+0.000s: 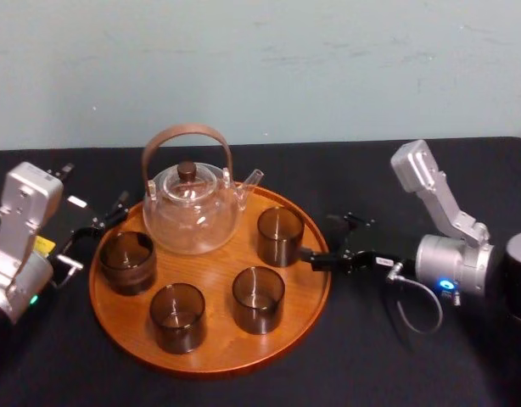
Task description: Pick up the glass from the table and place it on the tray.
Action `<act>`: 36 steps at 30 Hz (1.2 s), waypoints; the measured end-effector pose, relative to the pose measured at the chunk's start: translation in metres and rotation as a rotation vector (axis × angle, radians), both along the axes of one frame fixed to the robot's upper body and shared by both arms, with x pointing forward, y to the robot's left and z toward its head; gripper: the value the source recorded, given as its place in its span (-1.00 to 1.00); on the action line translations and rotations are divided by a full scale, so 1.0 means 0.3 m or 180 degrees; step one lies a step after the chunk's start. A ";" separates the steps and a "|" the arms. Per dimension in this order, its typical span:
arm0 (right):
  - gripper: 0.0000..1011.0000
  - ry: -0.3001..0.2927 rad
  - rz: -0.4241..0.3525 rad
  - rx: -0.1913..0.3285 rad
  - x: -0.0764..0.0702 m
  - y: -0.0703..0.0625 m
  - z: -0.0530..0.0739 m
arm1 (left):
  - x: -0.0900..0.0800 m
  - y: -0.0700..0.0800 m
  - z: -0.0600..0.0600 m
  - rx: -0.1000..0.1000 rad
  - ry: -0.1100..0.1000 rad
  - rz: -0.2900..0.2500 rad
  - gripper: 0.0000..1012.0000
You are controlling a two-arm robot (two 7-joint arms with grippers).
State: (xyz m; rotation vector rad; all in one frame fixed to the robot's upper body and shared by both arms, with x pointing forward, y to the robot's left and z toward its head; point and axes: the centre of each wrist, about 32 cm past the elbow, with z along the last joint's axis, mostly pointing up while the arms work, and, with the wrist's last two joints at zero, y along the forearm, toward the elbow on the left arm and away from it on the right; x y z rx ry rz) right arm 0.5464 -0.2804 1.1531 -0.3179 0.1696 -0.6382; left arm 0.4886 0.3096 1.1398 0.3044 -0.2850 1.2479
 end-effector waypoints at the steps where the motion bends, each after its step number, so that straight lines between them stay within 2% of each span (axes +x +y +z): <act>1: 0.98 -0.0003 -0.0012 0.0001 -0.005 -0.006 0.001 | 0.000 0.000 0.000 0.0000 0.0000 0.0000 0.98; 13: 0.98 -0.0113 -0.0160 0.0053 -0.058 -0.081 0.034 | 0.000 0.000 0.000 0.0000 0.0000 0.0000 0.98; 23: 0.98 -0.0341 -0.0483 0.0166 -0.075 -0.140 0.066 | 0.000 0.000 0.000 0.0000 0.0000 0.0000 0.98; 30: 0.98 -0.0624 -0.0780 0.0341 -0.097 -0.164 0.054 | 0.000 0.000 0.000 0.0000 0.0000 0.0000 0.98; 36: 0.98 -0.0729 -0.0954 0.0443 -0.122 -0.169 0.030 | 0.000 0.000 0.000 0.0000 0.0000 0.0000 0.98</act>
